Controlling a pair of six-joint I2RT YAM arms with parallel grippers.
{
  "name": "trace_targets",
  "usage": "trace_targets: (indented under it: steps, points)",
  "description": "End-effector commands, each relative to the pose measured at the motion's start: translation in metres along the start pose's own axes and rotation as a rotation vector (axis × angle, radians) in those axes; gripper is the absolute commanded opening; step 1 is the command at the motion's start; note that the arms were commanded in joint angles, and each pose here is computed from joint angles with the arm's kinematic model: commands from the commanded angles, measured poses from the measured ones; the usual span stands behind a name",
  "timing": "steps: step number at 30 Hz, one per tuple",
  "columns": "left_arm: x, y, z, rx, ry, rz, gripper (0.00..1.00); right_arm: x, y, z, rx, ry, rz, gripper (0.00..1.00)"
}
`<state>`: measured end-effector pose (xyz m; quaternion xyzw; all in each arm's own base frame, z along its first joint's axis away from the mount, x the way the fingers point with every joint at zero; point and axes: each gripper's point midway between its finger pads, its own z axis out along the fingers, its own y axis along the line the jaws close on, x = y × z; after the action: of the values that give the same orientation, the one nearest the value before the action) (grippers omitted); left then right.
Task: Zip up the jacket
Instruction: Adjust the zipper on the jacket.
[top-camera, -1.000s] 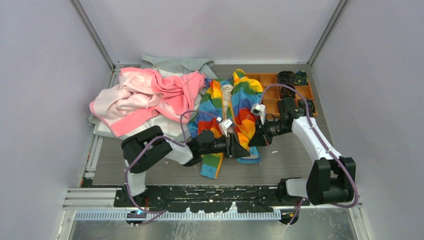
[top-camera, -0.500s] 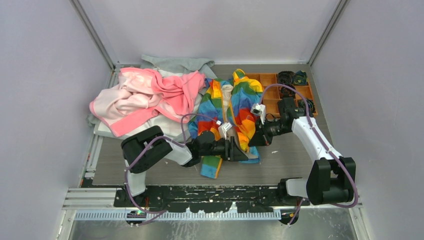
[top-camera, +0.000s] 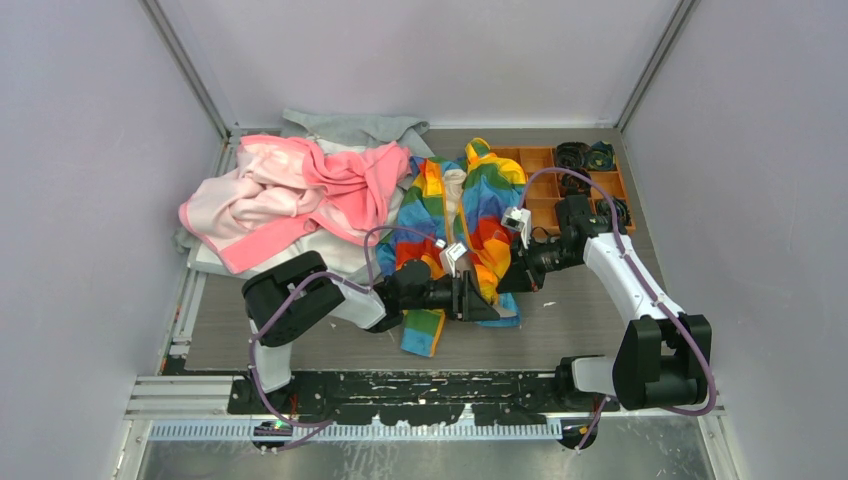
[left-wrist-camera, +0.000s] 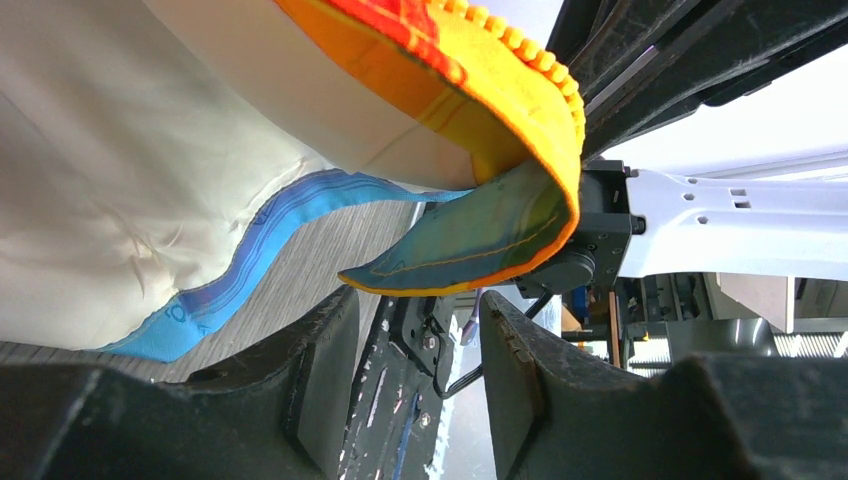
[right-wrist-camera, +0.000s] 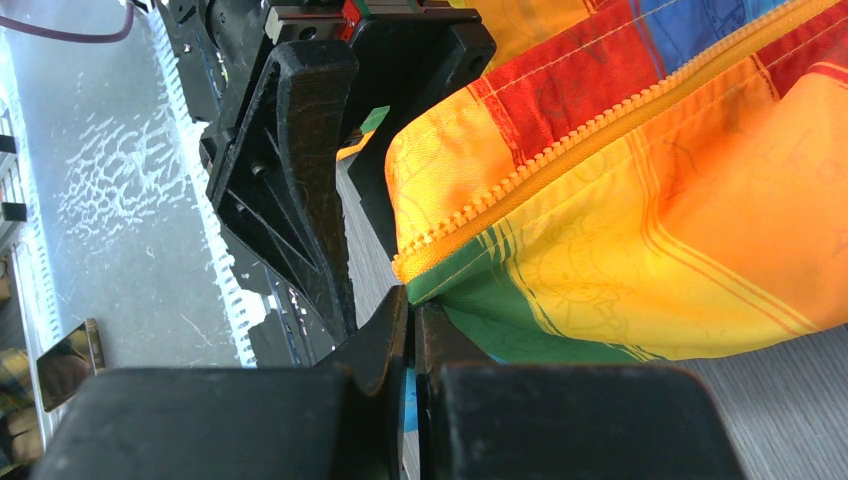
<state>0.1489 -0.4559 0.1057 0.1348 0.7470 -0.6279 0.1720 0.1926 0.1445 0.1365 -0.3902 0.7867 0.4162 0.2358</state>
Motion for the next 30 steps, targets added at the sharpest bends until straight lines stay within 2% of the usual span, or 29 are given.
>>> trace_targets:
  steps: [1, 11, 24, 30]
  points:
    - [-0.022, -0.04, 0.0, 0.113, -0.052, 0.057, 0.48, -0.016, 0.001, -0.003, -0.003, -0.032, -0.041, 0.04]
    - [-0.028, -0.053, 0.001, 0.155, -0.06, 0.059, 0.43, -0.016, 0.001, -0.003, -0.001, -0.032, -0.042, 0.03]
    - [-0.032, -0.047, -0.001, 0.126, -0.077, 0.053, 0.41, -0.016, 0.001, -0.004, -0.002, -0.033, -0.041, 0.04]
    - [-0.035, -0.049, 0.001, 0.132, -0.08, 0.054, 0.33, -0.015, 0.001, -0.003, -0.003, -0.032, -0.04, 0.03]
